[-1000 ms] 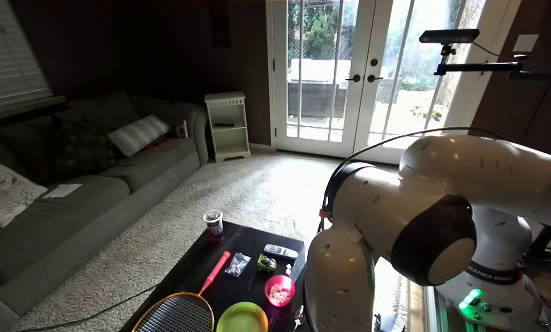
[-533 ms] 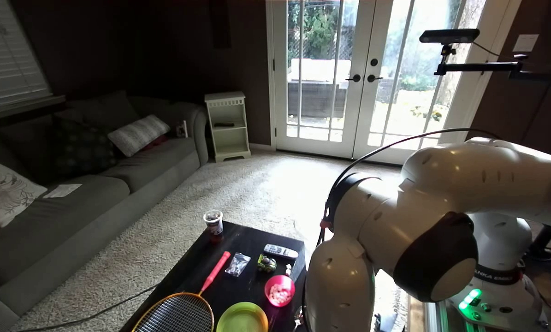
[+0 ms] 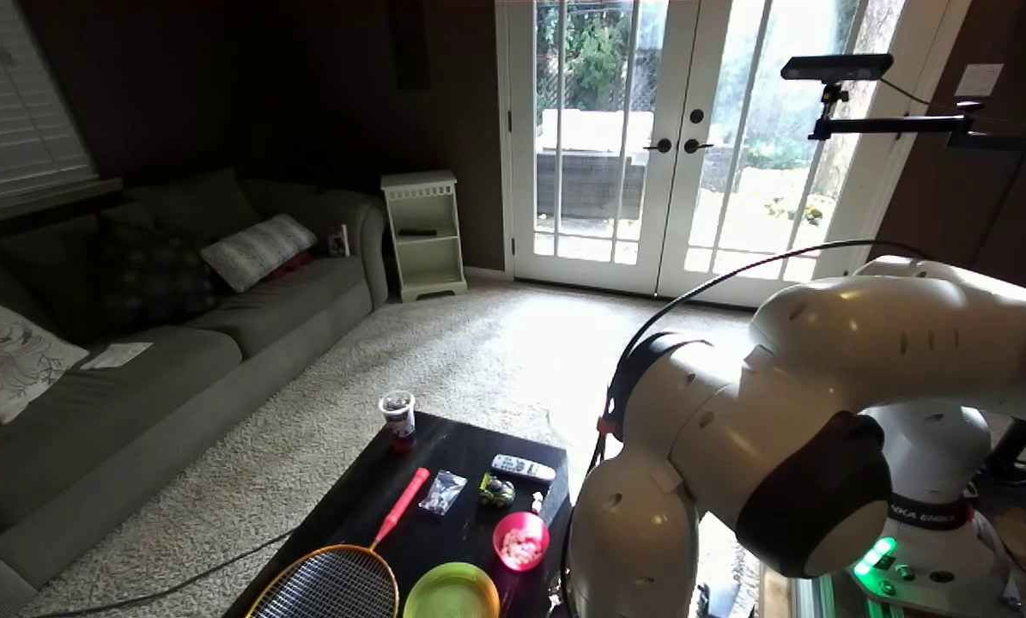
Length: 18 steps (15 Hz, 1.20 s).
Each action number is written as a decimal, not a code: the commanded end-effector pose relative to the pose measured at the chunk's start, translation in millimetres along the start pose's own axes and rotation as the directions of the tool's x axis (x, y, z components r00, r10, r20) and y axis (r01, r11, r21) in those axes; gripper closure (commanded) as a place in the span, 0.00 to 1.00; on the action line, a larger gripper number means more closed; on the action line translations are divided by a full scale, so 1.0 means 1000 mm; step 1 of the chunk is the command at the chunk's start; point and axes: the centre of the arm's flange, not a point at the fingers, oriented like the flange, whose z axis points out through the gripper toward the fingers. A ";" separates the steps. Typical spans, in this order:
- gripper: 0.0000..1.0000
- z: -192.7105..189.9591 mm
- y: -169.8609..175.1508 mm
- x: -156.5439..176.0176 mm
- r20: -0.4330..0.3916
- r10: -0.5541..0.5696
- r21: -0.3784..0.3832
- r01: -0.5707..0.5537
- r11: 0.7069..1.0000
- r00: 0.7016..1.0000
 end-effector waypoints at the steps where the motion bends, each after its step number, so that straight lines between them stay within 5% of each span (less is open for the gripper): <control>1: 0.13 0.010 -0.007 0.003 -0.001 0.036 -0.015 -0.036 0.999 0.999; 12: 0.95 0.011 0.000 0.002 0.008 0.071 -0.031 -0.071 0.997 0.997; 18: 0.95 0.011 0.001 0.002 0.020 0.084 -0.017 -0.084 0.996 0.996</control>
